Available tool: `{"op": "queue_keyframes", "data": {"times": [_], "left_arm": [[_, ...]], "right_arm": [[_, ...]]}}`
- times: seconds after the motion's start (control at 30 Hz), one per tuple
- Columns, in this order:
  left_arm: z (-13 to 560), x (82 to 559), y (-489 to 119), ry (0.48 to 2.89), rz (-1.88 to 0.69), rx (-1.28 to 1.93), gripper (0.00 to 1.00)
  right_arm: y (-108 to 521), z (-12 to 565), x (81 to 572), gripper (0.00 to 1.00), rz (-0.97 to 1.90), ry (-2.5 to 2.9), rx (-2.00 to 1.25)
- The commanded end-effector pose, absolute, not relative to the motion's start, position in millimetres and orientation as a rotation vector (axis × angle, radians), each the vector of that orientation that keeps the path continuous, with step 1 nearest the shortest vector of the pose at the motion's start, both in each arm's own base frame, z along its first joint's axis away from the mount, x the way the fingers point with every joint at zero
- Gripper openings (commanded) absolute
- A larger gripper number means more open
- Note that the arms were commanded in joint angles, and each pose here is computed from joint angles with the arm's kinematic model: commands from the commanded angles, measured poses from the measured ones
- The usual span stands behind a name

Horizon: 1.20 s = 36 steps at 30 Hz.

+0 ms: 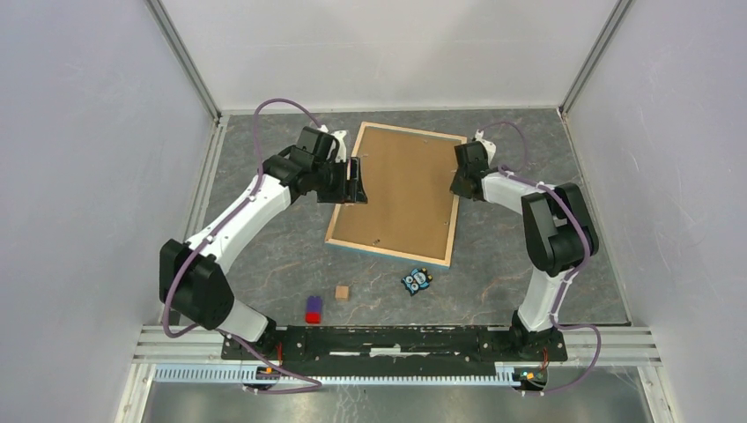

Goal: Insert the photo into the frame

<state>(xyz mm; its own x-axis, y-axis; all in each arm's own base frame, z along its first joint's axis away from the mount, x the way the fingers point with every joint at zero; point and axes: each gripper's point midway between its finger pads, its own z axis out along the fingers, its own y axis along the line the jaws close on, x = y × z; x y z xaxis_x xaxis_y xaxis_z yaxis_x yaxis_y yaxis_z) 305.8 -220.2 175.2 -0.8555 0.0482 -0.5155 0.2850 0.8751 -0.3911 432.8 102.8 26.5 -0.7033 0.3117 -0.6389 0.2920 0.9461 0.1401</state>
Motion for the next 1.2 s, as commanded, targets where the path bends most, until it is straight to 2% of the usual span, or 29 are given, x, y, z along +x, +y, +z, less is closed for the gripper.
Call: {"op": "queue_keyframes", "data": {"times": [0.0, 0.23, 0.4, 0.67, 0.73, 0.77, 0.83, 0.93, 1.03, 1.17], "left_arm": [[201.4, 303.0, -232.5, 2.451, -0.751, 0.259, 0.7], [221.2, 294.8, -240.9, 2.395, -0.886, 0.256, 0.72], [224.3, 310.9, -222.2, 2.384, -0.932, 0.131, 0.73], [205.3, 341.9, -184.4, 2.393, -0.91, -0.087, 0.77], [191.3, 344.8, -183.0, 2.431, -0.904, -0.108, 0.78], [183.2, 345.9, -183.4, 2.453, -0.902, -0.116, 0.79], [170.8, 347.4, -182.1, 2.491, -0.881, -0.132, 0.8], [165.0, 353.8, -165.1, 2.482, -0.739, -0.169, 0.84], [161.8, 356.7, -150.4, 2.458, -0.621, -0.19, 0.9], [158.2, 355.7, -141.3, 2.435, -0.46, -0.213, 0.91]], "right_arm": [[75.2, 1.2, 404.7, 0.0, -0.018, 2.42, 0.793], [98.2, -7.5, 375.4, 0.0, 0.185, 2.302, 1.066], [122.9, -4.9, 353.0, 0.0, 0.201, 2.203, 1.204], [178.9, 2.6, 339.2, 0.24, 0.293, 2.121, 1.241], [192.1, 7.6, 337.0, 0.43, 0.338, 2.132, 1.204], [197.7, 11.7, 335.7, 0.49, 0.362, 2.144, 1.161], [202.0, 24.5, 334.6, 0.7, 0.436, 2.126, 1.042], [198.7, 53.2, 329.3, 0.84, 0.576, 2.023, 0.864], [191.5, 79.8, 329.1, 0.87, 0.585, 1.974, 0.637], [182.9, 108.0, 346.5, 0.89, 0.316, 2.014, 0.263]]}}
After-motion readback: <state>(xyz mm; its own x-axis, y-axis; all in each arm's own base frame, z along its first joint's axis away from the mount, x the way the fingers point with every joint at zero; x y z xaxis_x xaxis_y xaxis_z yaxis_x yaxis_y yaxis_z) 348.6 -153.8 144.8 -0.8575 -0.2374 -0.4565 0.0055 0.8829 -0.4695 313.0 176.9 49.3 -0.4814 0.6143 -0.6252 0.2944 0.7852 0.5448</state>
